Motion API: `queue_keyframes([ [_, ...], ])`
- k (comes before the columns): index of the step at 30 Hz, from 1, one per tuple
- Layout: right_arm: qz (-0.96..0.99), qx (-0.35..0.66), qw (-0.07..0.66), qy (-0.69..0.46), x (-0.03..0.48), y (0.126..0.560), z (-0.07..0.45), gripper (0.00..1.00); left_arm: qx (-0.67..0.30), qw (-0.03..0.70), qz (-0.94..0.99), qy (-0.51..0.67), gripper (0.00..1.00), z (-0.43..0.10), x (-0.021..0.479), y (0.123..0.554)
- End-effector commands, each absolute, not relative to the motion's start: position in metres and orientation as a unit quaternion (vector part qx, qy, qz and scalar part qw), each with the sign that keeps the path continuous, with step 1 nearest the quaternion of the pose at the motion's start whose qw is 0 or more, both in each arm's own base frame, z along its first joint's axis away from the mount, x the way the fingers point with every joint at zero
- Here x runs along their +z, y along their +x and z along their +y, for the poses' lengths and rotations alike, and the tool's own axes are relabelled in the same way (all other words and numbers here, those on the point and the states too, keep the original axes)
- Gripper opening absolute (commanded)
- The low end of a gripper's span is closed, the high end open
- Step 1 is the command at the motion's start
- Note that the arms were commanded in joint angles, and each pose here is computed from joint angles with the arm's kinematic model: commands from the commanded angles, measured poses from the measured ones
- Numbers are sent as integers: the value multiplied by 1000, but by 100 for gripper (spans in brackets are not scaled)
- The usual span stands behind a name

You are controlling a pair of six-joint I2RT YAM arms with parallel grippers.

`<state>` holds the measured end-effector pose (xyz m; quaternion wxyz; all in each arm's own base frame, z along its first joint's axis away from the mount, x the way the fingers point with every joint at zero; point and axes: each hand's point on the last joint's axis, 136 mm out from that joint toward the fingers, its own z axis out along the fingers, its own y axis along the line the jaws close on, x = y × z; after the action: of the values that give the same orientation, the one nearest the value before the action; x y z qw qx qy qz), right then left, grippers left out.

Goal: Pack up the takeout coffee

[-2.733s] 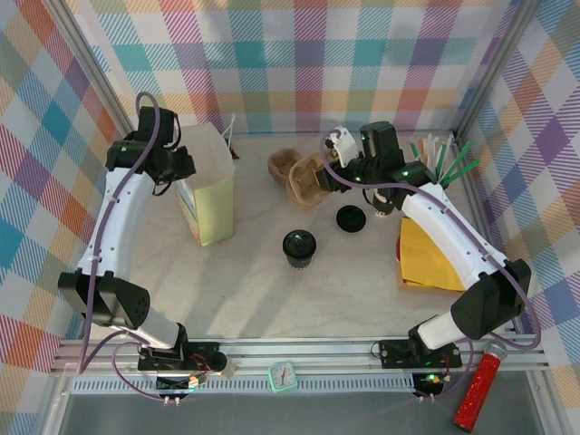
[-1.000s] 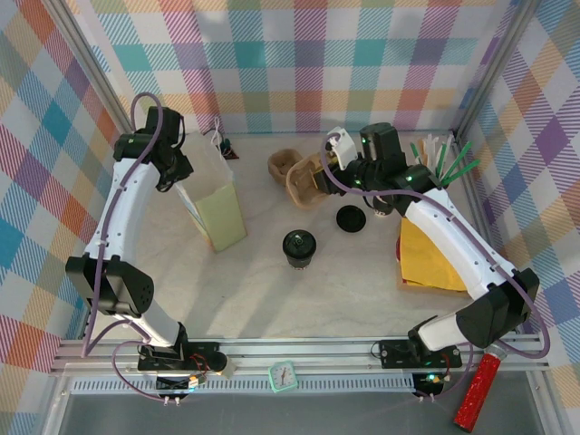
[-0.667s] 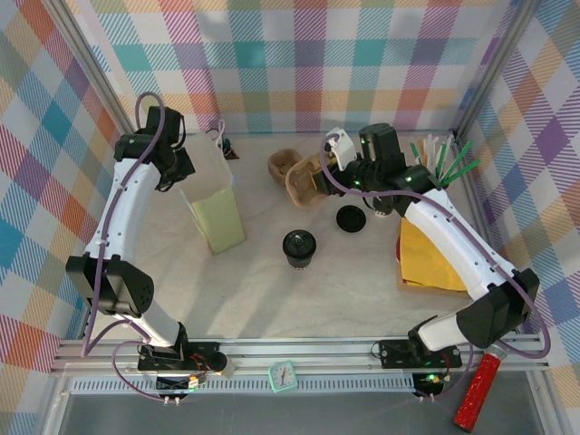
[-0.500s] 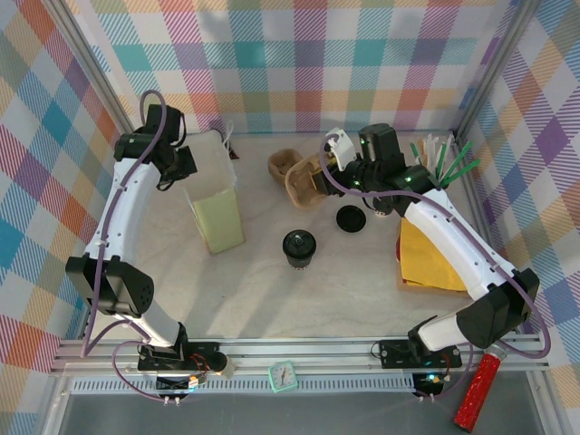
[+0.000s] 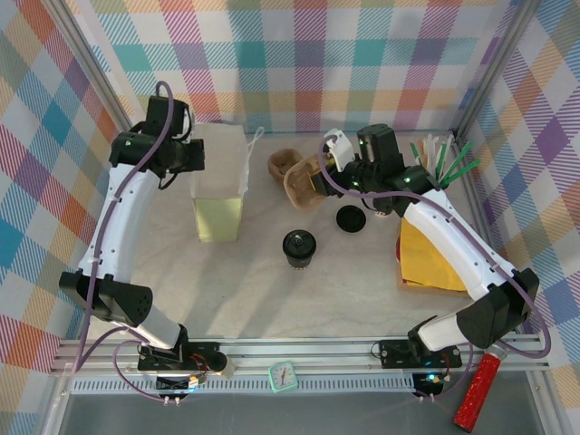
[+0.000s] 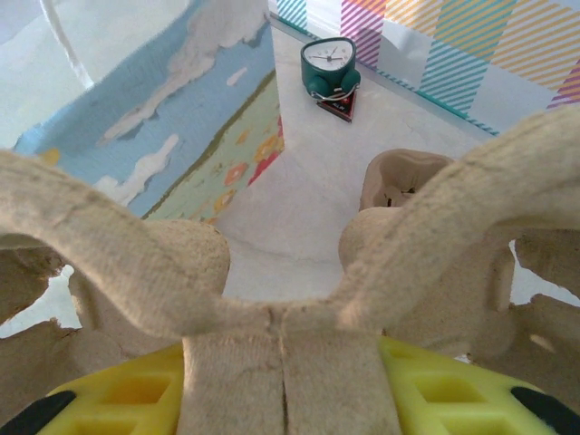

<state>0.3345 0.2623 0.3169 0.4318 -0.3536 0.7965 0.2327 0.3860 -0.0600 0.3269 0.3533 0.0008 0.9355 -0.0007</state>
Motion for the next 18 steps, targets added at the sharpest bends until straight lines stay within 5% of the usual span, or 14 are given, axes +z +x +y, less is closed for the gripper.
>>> queue_keyframes([
  [1, 779, 228, 455, -367, 334, 331, 263, 43, 27, 369, 927, 67, 0, -73, 335, 381],
  [18, 742, 211, 507, -384, 374, 337, 265, 44, 83, 389, 901, 175, 1, -109, 331, 379],
])
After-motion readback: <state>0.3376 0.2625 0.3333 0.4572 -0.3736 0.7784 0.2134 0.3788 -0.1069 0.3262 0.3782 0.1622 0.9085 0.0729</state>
